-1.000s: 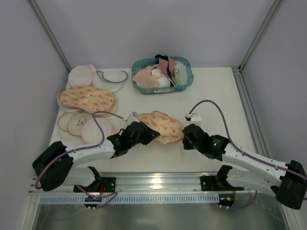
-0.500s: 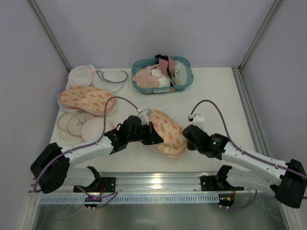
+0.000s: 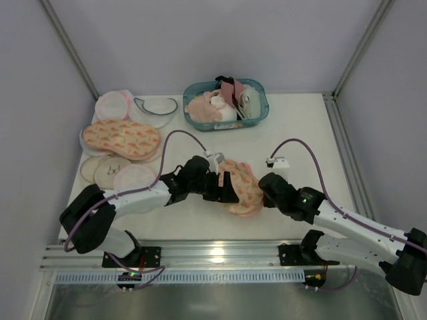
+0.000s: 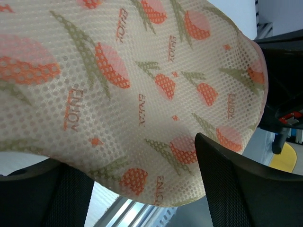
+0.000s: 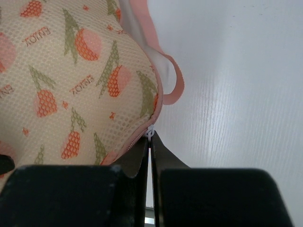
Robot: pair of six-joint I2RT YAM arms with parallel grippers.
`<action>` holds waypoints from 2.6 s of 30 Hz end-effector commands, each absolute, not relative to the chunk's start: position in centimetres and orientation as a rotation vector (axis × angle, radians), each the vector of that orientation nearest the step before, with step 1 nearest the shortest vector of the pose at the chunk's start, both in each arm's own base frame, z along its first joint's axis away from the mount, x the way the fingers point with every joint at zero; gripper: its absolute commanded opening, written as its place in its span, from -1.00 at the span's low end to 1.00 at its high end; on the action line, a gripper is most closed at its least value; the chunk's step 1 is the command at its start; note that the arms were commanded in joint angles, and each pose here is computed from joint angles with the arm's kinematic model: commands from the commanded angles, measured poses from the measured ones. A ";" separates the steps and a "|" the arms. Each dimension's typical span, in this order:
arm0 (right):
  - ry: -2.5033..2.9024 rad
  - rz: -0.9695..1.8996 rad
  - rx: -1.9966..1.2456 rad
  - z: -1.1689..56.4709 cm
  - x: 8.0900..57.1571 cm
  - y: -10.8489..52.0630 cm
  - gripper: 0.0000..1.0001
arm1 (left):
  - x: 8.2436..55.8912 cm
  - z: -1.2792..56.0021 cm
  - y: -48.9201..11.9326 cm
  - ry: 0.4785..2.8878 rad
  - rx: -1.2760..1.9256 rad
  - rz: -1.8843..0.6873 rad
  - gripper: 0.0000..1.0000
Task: Unzip the laundry bag and remove the bra
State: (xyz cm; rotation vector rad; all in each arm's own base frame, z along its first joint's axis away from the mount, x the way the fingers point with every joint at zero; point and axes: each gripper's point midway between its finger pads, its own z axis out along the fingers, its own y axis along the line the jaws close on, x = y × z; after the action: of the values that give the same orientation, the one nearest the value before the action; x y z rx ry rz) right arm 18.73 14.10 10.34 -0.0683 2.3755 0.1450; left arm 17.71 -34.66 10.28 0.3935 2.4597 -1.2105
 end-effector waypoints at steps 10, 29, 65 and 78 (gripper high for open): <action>2.339 0.318 -0.067 10.8 19.5 17.3 -0.92 | 17.6 10.3 -25.3 2.484 -0.212 -0.861 0.70; 2.156 1.367 -0.208 14.9 18.3 34.4 -0.92 | 13.6 13.1 -23.4 2.324 -0.691 -1.180 0.94; 2.123 1.450 -0.416 13.0 16.2 35.2 -0.92 | 21.2 18.4 -20.6 1.688 -1.131 -1.284 0.99; 2.112 1.447 -0.469 13.4 16.0 35.2 -0.92 | 21.7 17.0 -22.2 1.698 -1.103 -1.305 0.08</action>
State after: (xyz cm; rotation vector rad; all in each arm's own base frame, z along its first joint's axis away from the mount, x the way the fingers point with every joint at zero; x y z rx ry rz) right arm 16.04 35.01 11.93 -0.4054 2.1797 1.4404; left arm 21.12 -21.86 15.14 -1.1181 1.7885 -1.2311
